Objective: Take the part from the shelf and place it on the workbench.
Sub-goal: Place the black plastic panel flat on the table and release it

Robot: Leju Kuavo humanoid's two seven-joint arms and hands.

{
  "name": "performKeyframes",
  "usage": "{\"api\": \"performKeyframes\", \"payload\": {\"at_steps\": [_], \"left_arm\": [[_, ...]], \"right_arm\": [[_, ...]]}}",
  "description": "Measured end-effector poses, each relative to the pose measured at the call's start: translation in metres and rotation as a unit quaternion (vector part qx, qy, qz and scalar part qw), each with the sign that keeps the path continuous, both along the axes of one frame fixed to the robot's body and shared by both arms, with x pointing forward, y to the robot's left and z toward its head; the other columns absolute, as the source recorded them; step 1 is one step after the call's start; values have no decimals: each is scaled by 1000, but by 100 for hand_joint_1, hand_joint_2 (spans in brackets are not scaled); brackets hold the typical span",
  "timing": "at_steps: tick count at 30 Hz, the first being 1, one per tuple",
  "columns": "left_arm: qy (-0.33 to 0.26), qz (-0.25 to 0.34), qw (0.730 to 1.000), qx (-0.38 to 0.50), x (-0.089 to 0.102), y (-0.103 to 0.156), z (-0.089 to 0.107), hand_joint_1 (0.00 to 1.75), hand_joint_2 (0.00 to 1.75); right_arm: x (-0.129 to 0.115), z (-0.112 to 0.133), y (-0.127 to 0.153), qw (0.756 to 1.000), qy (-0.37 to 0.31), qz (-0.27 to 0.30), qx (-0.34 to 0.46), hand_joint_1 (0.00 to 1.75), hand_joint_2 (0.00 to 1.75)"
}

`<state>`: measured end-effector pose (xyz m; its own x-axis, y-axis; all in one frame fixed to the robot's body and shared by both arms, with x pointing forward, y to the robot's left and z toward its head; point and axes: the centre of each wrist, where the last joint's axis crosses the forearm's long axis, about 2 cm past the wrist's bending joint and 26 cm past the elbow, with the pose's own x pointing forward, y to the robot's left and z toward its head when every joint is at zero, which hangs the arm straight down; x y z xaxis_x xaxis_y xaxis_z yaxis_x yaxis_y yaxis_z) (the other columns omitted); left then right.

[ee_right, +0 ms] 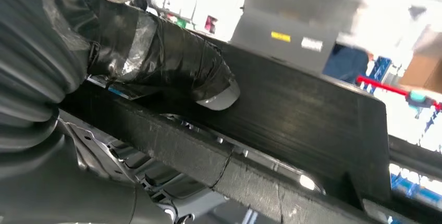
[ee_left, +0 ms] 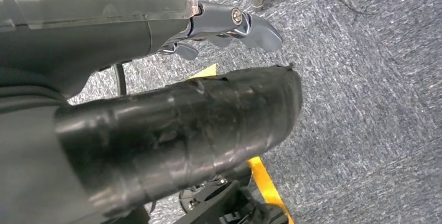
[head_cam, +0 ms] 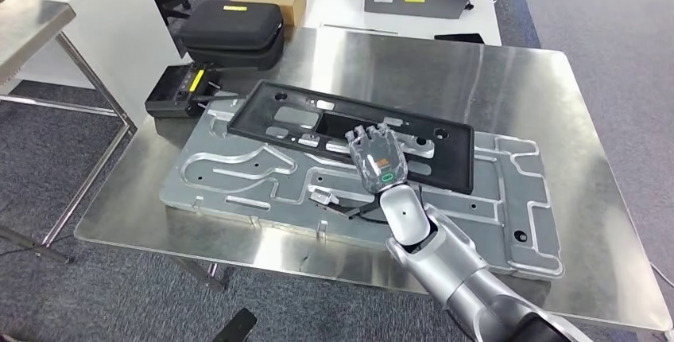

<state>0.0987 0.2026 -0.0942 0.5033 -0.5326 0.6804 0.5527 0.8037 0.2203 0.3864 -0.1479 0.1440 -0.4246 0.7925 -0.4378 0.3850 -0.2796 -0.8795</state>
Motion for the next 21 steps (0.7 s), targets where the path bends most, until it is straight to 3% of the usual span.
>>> {"api": "performKeyframes", "payload": {"at_steps": [10, 11, 14, 15, 18, 21], "left_arm": [[1, 0, 1000, 0, 0, 0, 0, 0, 0], [2, 0, 1000, 0, -1, 0, 0, 0, 0], [2, 3, 1000, -2, -1, 0, 0, 0, 0], [1, 4, 1000, -3, -1, 0, 0, 0, 0], [0, 8, 1000, -2, -2, 0, 0, 0, 0], [-1, 15, 1000, -1, -3, 1, -1, 0, 0]], "right_arm": [[-1, -19, 1, 998, 52, -22, -37, 173, 175], [-2, -24, -1, 997, 61, -27, -42, 140, 175], [-5, -34, -7, 995, 80, -39, -49, 10, 175], [-5, -35, -9, 994, 85, -43, -50, 0, 131], [-3, -37, -16, 994, 84, -50, -46, 0, 0], [1, -35, -29, 995, 68, -56, -39, 0, 0]]}}
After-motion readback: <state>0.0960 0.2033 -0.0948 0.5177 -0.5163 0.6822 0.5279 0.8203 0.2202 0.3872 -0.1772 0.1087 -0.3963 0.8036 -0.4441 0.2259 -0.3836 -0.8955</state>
